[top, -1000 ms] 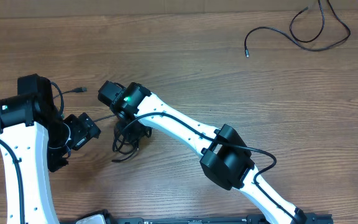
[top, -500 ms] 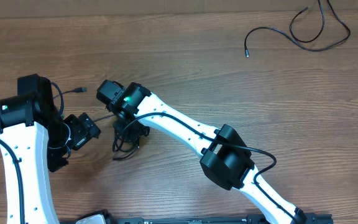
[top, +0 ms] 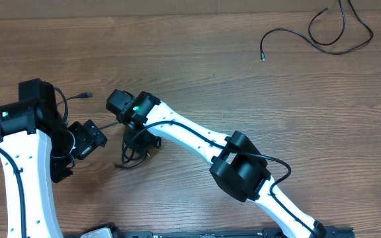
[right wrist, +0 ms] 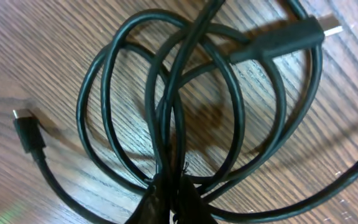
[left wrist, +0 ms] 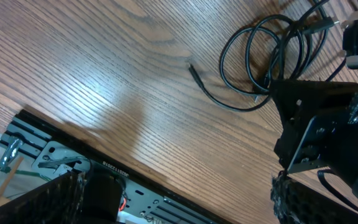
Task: Untangle cables
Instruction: 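Lift the bundle with the right gripper toward the left gripper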
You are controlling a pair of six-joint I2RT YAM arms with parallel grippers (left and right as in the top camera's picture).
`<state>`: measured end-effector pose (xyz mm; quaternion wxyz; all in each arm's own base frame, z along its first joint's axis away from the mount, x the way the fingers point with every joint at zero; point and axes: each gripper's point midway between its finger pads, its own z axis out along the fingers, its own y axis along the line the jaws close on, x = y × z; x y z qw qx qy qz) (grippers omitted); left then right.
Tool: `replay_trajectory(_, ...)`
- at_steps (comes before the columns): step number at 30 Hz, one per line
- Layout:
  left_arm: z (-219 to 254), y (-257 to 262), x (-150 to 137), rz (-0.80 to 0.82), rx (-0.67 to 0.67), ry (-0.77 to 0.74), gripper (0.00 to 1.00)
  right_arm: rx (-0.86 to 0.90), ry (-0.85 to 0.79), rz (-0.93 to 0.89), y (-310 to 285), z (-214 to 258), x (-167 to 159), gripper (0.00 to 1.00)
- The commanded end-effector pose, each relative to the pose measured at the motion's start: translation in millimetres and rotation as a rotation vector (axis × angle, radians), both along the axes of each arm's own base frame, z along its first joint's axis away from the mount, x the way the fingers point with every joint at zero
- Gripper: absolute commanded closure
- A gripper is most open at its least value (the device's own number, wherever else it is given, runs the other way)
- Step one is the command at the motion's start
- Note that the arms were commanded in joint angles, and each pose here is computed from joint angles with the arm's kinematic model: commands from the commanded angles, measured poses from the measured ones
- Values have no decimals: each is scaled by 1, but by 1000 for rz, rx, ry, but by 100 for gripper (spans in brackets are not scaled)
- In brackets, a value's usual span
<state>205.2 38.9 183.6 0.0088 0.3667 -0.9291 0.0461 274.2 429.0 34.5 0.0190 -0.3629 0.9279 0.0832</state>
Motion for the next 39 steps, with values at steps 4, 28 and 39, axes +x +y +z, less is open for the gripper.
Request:
replay_trajectory(4, -1, -1, 0, -19, -13, 1, 0, 23, -8, -74, -4, 19, 18, 96)
replay_trajectory(28, 12, -60, 20, -327, -283, -170, 0, 539, -180, -219, -39, 311, 6, 96)
replay_trajectory(39, 64, -126, 36, -640, -673, -531, 0, 647, -202, -242, -62, 359, -7, 96)
